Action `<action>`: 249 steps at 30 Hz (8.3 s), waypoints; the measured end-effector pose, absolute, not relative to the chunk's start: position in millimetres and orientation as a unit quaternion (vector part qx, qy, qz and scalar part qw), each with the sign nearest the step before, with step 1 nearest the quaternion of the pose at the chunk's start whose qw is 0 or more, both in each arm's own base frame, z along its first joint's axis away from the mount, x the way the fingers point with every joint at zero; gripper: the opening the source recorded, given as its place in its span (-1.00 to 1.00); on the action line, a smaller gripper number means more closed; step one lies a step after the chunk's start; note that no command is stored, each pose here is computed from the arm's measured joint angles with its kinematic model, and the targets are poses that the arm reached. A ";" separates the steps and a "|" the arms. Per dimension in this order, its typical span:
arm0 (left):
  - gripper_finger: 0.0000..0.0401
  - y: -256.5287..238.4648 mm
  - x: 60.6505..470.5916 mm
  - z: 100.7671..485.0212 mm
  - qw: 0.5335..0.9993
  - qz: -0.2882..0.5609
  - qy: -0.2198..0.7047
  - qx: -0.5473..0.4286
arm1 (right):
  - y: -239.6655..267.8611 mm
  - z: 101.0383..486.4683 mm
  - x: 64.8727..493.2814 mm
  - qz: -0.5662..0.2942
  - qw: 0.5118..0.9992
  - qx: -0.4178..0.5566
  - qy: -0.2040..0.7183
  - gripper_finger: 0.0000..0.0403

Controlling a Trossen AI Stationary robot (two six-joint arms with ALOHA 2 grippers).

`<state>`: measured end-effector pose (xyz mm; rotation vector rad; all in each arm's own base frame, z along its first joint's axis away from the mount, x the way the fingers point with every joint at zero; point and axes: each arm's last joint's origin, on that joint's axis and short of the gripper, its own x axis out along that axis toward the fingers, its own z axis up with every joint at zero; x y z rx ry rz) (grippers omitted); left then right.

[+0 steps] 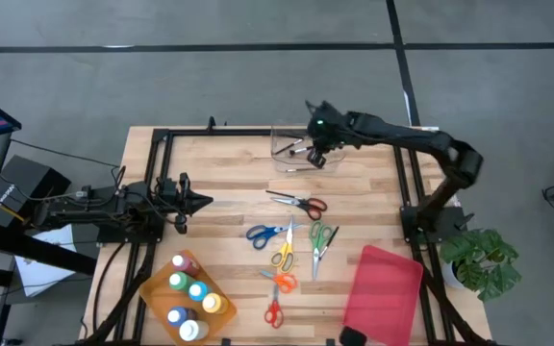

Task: Pick & Place Paint Supplies
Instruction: Put the eyeshadow brush into the transparent bin

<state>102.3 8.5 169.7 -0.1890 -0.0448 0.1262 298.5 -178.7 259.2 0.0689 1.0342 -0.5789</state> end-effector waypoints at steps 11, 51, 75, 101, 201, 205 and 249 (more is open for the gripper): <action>-1.00 8.5 102.3 169.7 0.993 0.063 -0.022 -0.094 | -199.6 212.7 329.2 -0.253 0.747 0.003 0.614 -1.00; -1.00 8.5 102.3 169.7 0.993 0.063 -0.022 -0.094 | -204.6 182.3 322.5 -0.234 0.711 0.016 0.663 -0.86; -1.00 8.5 102.3 169.7 0.993 0.063 -0.022 -0.094 | -158.8 303.4 290.1 -0.239 0.788 0.002 0.567 0.07; -1.00 8.5 102.3 169.7 0.993 0.063 -0.022 -0.094 | 109.5 298.1 302.7 0.129 0.794 -0.131 0.579 -0.13; -1.00 8.5 102.3 169.8 0.993 0.063 -0.022 -0.094 | 116.1 133.2 288.0 0.187 0.758 -0.205 0.590 -0.98; -1.00 8.5 102.3 169.8 0.993 0.063 -0.023 -0.094 | 113.4 135.8 294.4 0.164 0.771 -0.200 0.582 -0.99; -1.00 8.5 102.3 169.8 0.993 0.063 -0.023 -0.094 | 98.7 261.3 298.1 0.160 0.875 -0.137 0.436 -1.00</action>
